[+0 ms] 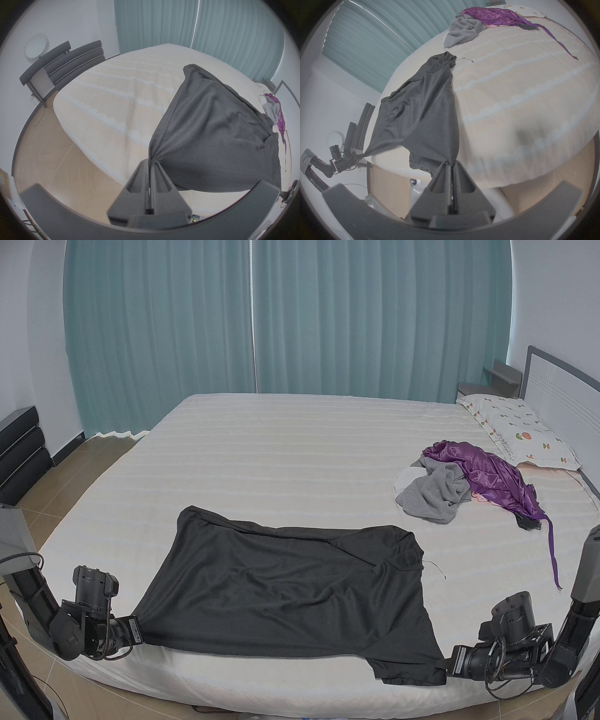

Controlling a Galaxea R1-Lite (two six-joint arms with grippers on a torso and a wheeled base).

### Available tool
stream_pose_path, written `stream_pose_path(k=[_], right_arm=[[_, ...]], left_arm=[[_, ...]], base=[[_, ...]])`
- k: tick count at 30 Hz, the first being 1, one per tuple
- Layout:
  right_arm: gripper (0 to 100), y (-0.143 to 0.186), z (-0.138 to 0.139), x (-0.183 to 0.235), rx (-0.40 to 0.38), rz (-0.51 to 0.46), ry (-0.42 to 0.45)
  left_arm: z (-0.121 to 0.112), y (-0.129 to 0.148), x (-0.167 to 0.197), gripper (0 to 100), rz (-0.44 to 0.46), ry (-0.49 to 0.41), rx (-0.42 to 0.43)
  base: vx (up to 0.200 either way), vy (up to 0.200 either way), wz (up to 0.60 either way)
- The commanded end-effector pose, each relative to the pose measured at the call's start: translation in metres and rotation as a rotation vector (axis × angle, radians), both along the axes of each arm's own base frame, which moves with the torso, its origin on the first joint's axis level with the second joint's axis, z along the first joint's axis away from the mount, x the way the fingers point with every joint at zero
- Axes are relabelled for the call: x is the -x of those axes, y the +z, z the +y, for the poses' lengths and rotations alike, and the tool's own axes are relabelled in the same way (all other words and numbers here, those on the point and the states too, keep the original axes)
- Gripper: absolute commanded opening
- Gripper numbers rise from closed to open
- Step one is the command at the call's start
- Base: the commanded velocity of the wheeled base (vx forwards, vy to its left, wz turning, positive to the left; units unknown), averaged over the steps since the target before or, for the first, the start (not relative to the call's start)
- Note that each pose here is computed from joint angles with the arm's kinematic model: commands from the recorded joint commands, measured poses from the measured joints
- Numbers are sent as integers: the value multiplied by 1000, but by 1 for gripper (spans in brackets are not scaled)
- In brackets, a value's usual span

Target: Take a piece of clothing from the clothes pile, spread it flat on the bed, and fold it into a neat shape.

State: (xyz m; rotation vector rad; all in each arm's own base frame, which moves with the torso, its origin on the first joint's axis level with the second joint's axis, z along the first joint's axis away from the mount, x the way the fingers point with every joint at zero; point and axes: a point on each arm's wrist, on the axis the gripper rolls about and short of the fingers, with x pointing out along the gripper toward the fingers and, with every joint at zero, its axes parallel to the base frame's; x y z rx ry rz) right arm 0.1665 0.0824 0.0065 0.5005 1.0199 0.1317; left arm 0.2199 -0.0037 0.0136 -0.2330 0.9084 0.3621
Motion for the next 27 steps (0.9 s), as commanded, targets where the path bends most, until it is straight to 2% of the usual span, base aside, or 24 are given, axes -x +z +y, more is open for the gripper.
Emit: stream_pose_path(k=[1, 8, 14, 20, 27], right_arm=[[0, 15, -4, 15, -2, -11, 26], [0, 18, -10, 28, 61, 30, 81], [0, 11, -10, 31, 101, 91, 112], [0, 6, -9, 37, 141, 142, 156], [0, 2, -7, 32, 148, 154, 159]], left_arm=[[-1, -2, 7, 0, 23, -20, -12], [-1, -6, 19, 0, 79, -73, -50], [-9, -3, 38, 0, 184, -152, -77], [-10, 4, 42, 0, 195, -161, -80], [-10, 1, 39, 0, 200, -162, -74]], base=[[0, 0, 0], [0, 0, 0], [0, 0, 0], [0, 0, 0], [0, 0, 0]])
